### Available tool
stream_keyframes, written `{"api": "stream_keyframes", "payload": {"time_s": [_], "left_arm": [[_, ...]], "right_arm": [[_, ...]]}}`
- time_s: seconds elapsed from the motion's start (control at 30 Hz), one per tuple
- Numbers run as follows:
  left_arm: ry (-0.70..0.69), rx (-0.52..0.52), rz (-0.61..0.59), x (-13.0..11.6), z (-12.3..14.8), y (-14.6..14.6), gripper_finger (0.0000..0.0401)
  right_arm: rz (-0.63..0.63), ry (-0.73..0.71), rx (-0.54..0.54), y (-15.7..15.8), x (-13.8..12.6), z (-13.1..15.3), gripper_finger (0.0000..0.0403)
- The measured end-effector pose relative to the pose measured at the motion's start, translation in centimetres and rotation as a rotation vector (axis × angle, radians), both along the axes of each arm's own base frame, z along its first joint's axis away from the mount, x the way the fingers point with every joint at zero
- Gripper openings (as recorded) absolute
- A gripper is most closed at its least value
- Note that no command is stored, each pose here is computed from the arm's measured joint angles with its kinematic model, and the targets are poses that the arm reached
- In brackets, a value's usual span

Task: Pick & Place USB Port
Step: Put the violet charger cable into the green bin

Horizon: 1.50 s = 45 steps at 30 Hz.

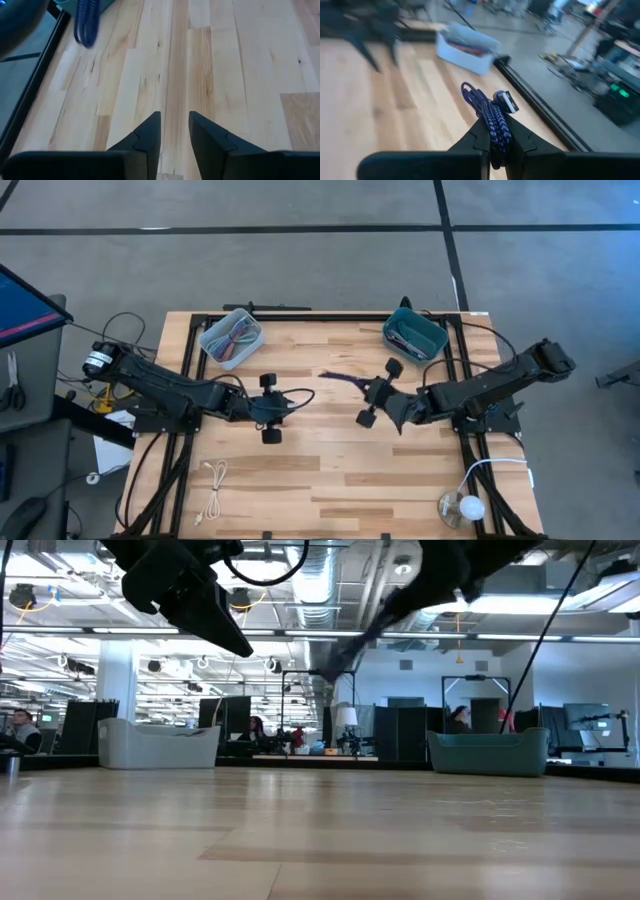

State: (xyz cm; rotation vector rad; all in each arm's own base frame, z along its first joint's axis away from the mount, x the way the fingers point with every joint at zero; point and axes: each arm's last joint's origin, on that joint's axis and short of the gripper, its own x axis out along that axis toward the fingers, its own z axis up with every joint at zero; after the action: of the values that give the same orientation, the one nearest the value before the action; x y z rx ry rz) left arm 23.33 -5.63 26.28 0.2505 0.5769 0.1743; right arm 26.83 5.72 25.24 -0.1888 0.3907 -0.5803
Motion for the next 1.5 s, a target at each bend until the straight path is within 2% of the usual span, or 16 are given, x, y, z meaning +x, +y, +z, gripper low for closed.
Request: {"api": "stream_keyframes", "payload": {"time_s": [0.2,0.33,0.53,0.8,1.07,1.23,1.5], "left_arm": [[0.002,0.000,0.000,0.0,0.0,0.0,0.0113],[0.002,0.000,0.000,0.0,0.0,0.0,0.0113],[0.002,0.000,0.000,0.0,0.0,0.0,0.0112],[0.002,0.001,0.000,0.0,0.0,0.0,0.0113],[0.002,0.000,0.000,0.0,0.0,0.0,0.0114],[0.001,0.000,0.000,0.0,0.0,0.0,0.0114],[0.001,0.000,0.000,0.0,0.0,0.0,0.0114]], "right_arm": [[-0.116,0.069,0.048,-1.3,-2.3,0.1,0.0014],[-0.191,0.089,0.032,-1.9,-3.8,0.5,0.0013],[-0.311,0.095,0.013,-2.8,-6.5,1.1,0.0013],[-0.456,0.093,0.054,-4.2,-10.1,1.4,0.0013],[-0.577,0.115,0.056,-6.1,-11.0,1.5,0.0013],[-0.688,0.147,0.059,-7.9,-11.4,0.0,0.0013],[-0.822,0.101,0.107,-9.7,-11.9,-3.8,0.0013]]}}
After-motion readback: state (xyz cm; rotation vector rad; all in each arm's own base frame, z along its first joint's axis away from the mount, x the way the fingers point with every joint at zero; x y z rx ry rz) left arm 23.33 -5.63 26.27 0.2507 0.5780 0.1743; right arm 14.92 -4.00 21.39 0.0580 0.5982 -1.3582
